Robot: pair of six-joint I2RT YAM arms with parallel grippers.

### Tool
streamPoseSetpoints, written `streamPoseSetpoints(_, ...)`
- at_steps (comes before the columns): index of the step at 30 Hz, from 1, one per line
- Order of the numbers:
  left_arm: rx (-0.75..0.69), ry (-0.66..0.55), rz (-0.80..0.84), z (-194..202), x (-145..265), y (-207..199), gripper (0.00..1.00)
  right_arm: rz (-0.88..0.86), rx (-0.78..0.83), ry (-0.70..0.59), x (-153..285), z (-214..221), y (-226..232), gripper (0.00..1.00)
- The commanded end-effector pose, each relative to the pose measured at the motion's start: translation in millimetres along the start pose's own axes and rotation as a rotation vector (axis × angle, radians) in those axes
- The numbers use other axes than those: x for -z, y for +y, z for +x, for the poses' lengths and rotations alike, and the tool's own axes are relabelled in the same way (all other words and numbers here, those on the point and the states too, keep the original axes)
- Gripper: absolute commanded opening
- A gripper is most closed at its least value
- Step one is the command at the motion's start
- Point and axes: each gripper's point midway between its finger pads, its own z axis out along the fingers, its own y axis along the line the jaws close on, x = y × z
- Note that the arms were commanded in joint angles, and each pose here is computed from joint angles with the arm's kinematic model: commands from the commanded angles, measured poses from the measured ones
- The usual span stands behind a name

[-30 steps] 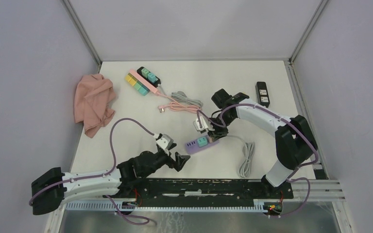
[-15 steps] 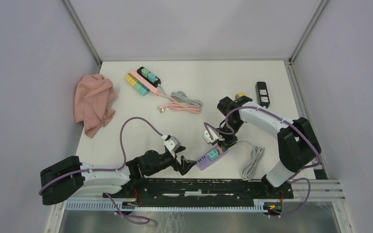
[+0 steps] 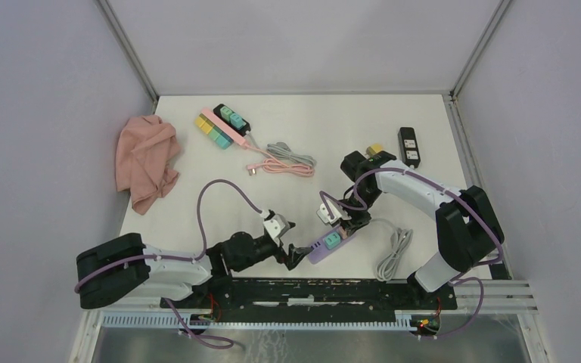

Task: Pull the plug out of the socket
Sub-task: Remove the plug from the socket.

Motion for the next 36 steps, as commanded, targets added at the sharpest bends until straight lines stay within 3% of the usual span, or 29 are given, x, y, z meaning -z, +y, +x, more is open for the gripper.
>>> streamPoseSetpoints(1,-0.138,-0.161,0.041,-30.9,1.1,-8.6,0.98,0.019,-0.005,-0.028,6.5,-9.4,2.4,0.10)
streamPoseSetpoints(17,-0.340,-0.059,0.048,5.8,-24.3,-10.3,0.98,0.015,-0.004,-0.040,5.2,-10.7,2.8,0.11)
streamPoseSetpoints(29,-0.192,-0.028,0.159,18.9,-44.5,-44.9,0.95,0.012,-0.004,-0.050,4.2,-11.9,2.9,0.11)
streamPoseSetpoints(36,-0.170,0.027,0.095,39.0,-54.6,-37.3,0.84,0.013,-0.004,-0.052,3.6,-12.1,3.0,0.11)
